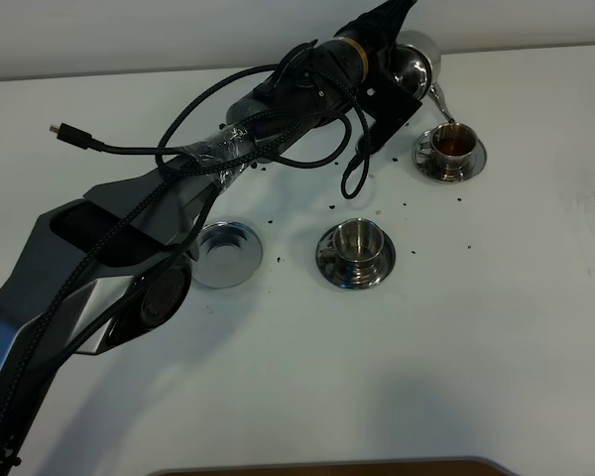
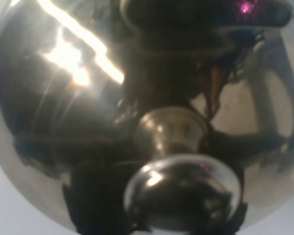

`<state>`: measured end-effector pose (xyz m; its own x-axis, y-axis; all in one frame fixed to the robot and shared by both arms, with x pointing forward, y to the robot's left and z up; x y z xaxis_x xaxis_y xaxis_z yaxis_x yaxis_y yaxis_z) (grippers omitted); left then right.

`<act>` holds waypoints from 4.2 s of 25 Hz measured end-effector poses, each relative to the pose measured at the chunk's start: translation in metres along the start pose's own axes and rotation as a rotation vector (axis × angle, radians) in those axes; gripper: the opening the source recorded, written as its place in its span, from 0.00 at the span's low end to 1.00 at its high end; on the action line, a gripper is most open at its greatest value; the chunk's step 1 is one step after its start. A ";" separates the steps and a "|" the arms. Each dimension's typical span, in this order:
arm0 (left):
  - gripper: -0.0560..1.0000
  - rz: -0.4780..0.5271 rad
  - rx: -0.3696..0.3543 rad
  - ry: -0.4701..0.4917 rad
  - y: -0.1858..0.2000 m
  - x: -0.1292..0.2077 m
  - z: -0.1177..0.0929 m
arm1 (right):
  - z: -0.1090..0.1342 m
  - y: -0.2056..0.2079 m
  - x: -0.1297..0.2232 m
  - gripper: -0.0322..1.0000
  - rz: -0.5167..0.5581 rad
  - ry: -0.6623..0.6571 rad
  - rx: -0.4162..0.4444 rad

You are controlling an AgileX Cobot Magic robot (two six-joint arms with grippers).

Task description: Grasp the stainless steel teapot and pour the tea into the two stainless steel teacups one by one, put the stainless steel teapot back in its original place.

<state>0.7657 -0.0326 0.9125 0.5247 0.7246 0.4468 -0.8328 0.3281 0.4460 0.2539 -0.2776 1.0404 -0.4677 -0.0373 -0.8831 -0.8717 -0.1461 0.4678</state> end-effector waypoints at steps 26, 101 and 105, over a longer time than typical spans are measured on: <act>0.28 -0.007 -0.032 -0.045 0.000 -0.001 0.004 | 0.000 0.000 0.000 0.27 0.000 0.000 0.000; 0.28 0.160 0.829 1.303 0.121 0.037 0.001 | 0.000 0.000 0.000 0.26 0.000 0.000 0.000; 0.28 0.154 0.788 1.331 0.142 0.055 0.016 | 0.000 0.000 0.000 0.26 0.000 0.000 0.000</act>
<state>0.6793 0.0444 1.0129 -0.4391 0.8565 -0.2712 -0.3383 0.1221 0.9331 0.2539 -0.2776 1.0404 -0.4677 -0.0373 -0.8831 -0.8717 -0.1461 0.4678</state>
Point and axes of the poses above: a point on each arm's last joint axis where the gripper is mounted, y pointing back along that axis away from the gripper, z along the wrist's bending axis when the last joint is at zero, x = y × z, the point moved 3 cm from there along -y, pointing out along that axis toward the gripper, and after that the axes turned 6 degrees about y, right-handed, at the moved point
